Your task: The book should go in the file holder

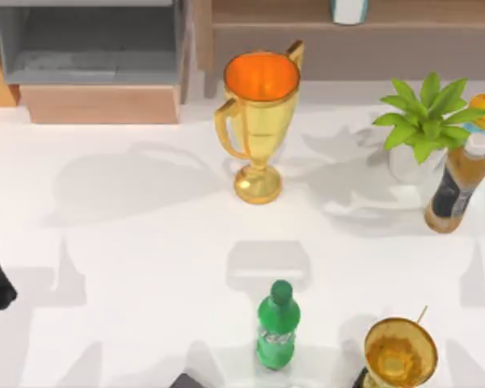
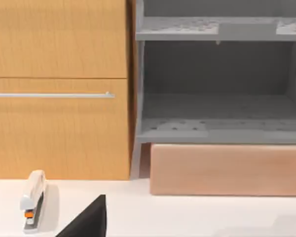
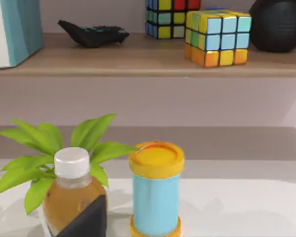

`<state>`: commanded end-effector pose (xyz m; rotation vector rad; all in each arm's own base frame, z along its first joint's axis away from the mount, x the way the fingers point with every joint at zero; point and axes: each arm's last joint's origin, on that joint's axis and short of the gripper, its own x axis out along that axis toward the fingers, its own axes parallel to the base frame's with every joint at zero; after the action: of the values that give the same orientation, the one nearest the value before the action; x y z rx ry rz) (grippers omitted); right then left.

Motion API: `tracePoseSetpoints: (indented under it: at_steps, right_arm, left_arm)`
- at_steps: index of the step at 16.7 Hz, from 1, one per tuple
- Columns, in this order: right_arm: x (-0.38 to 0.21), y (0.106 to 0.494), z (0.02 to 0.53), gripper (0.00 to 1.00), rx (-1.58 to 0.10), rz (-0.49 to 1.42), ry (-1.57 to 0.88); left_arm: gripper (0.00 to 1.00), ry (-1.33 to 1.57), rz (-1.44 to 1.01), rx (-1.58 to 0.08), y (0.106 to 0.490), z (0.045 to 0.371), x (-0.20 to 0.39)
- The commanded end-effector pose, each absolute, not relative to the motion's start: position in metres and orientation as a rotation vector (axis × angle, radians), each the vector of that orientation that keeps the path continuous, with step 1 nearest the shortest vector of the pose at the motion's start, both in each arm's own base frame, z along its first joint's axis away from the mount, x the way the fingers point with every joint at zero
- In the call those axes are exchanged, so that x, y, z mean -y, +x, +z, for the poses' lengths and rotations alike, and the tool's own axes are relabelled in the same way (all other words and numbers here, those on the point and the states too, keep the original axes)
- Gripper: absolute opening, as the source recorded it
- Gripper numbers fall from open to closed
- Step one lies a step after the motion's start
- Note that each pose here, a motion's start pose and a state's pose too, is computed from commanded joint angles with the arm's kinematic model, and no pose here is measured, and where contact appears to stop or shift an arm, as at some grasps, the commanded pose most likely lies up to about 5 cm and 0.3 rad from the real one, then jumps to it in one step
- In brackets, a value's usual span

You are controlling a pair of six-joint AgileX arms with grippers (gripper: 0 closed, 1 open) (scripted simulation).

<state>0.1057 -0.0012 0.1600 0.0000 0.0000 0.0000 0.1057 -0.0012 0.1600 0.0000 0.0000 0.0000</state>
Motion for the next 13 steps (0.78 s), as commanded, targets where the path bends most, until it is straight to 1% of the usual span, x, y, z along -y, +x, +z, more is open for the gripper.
tracePoseSetpoints:
  at_steps: [3, 6, 10, 13]
  right_arm:
    - [0.001, 0.106, 0.16, 1.0, 0.0, 0.0, 0.0]
    - [0.001, 0.106, 0.16, 1.0, 0.0, 0.0, 0.0]
    - [0.001, 0.106, 0.16, 1.0, 0.0, 0.0, 0.0]
    - [0.001, 0.106, 0.16, 1.0, 0.0, 0.0, 0.0]
  left_arm:
    - [1.0, 0.0, -0.001, 0.002, 0.106, 0.163, 0.002]
    - [1.0, -0.003, -0.011, 0.015, 0.107, 0.185, 0.005]
    - [1.0, -0.011, -0.027, 0.03, 0.124, 0.242, 0.015]
    - [1.0, -0.017, -0.038, 0.035, 0.156, 0.293, 0.032]
